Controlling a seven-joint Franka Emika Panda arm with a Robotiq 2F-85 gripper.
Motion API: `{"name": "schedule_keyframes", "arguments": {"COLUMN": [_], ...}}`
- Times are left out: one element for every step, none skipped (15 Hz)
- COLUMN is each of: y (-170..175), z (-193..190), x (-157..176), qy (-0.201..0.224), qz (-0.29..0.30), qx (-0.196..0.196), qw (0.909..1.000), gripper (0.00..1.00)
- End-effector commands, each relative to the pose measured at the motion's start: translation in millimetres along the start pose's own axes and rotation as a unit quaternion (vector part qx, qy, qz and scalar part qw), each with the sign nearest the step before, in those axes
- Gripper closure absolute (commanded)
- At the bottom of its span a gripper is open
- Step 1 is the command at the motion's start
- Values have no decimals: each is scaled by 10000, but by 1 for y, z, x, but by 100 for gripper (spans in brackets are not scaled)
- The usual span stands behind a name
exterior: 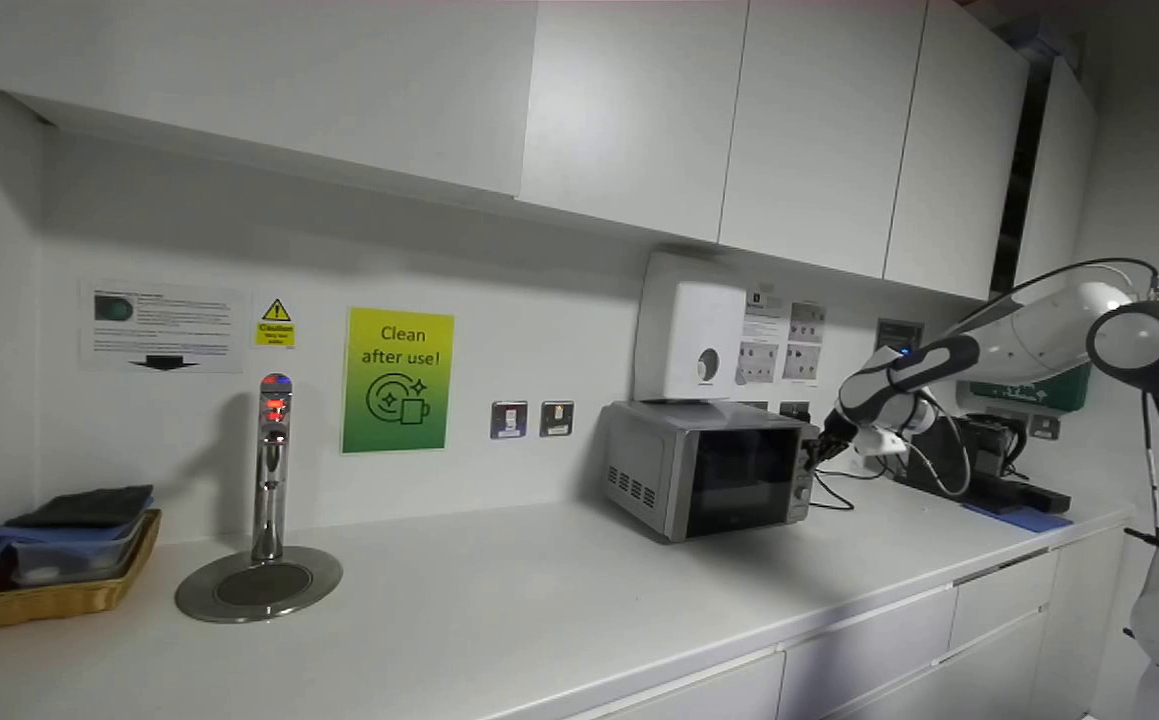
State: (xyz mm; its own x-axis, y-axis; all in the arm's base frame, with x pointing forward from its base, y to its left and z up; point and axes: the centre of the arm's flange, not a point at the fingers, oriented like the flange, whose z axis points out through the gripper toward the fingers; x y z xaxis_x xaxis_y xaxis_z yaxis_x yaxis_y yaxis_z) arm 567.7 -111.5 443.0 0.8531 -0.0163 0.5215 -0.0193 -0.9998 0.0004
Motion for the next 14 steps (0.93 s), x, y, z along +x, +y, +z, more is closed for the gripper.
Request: {"name": "schedule_keyframes", "arguments": {"y": [7, 7, 8, 8, 8, 8, 9, 9, 9, 9, 9, 10, 10, 11], "z": [1, 1, 1, 1, 1, 1, 2, 2, 2, 2, 3, 3, 3, 3], "x": [7, 7, 7, 8, 8, 9, 9, 9, 10, 10, 10, 10, 10, 11], "qy": [256, 271, 291, 303, 316, 317, 324, 330, 338, 340, 343, 345, 349, 351], "qz": [-127, -131, -131, -125, -120, -109, -103, -102, -98, -95, -92, -93, -91, -91], "qx": [85, 90, 94, 87, 87, 74, 66, 61, 52, 49, 47, 39, 31, 28], "qw": [9996, 9995, 9994, 9994, 9994, 9994, 9994, 9994, 9994, 9994, 9994, 9994, 9993, 9993], "gripper": [100, 100, 100, 100, 100, 100, 100, 100, 100, 100, 100, 100, 100, 100]}}
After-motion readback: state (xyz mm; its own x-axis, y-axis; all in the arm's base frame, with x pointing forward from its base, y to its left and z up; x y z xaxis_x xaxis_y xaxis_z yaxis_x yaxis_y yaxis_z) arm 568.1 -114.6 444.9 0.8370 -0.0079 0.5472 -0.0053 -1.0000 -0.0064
